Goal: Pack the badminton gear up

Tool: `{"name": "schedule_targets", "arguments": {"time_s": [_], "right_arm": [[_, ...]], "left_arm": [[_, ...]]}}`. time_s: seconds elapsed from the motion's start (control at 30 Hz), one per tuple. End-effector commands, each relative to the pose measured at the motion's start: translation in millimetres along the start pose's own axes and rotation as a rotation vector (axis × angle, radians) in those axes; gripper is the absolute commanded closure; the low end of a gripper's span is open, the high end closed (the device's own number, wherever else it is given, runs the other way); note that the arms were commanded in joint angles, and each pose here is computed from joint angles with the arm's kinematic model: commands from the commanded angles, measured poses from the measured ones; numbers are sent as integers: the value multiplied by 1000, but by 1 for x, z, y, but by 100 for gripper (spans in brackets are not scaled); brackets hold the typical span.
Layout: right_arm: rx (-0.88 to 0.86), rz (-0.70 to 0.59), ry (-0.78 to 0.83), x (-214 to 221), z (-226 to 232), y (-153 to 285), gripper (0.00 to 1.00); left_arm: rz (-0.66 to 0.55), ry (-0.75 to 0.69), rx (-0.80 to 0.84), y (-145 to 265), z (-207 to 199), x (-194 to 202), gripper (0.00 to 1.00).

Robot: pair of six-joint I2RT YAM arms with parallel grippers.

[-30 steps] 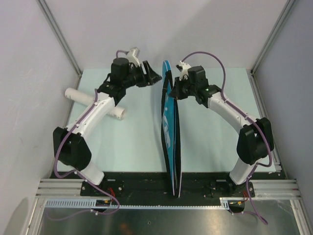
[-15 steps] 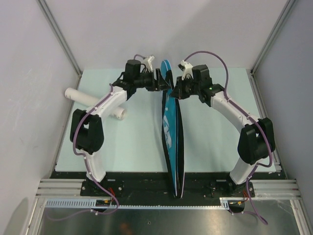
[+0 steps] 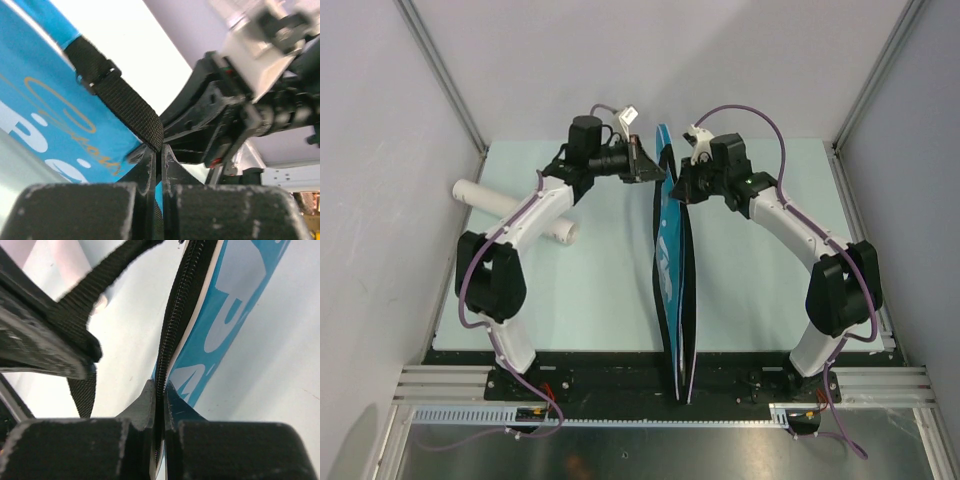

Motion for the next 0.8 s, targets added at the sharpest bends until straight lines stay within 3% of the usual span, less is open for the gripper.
{"name": "schedule_targets", "arguments": {"time_s": [0.0, 0.2, 0.3, 0.5, 0.77], "right_arm": [[-73, -111, -21, -33, 18, 2, 100], [-111, -109, -112, -37, 31, 16, 50], [-84, -125, -118, -39, 30, 40, 31], [-93, -185, -60, -39, 32, 80, 15], [-135, -264, 64, -46, 61, 104, 8]], "left_arm": [[-75, -14, 155, 29, -69, -25, 100], [-199, 178, 197, 28, -84, -41, 100], [-218, 237, 187, 24, -85, -44, 100], [-257, 255, 161, 22, -83, -46, 100], [-312, 240, 90, 28, -82, -48, 100]]}}
Point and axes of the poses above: each gripper's point midway between its finger pads, its own y axis back along the fingers, its own z axis along the line the jaws close on, x = y × z, the point moved 5 cm from there along y, back along the fingers, and after that the axes turned 9 degrees about y, right-handed, at the moved point
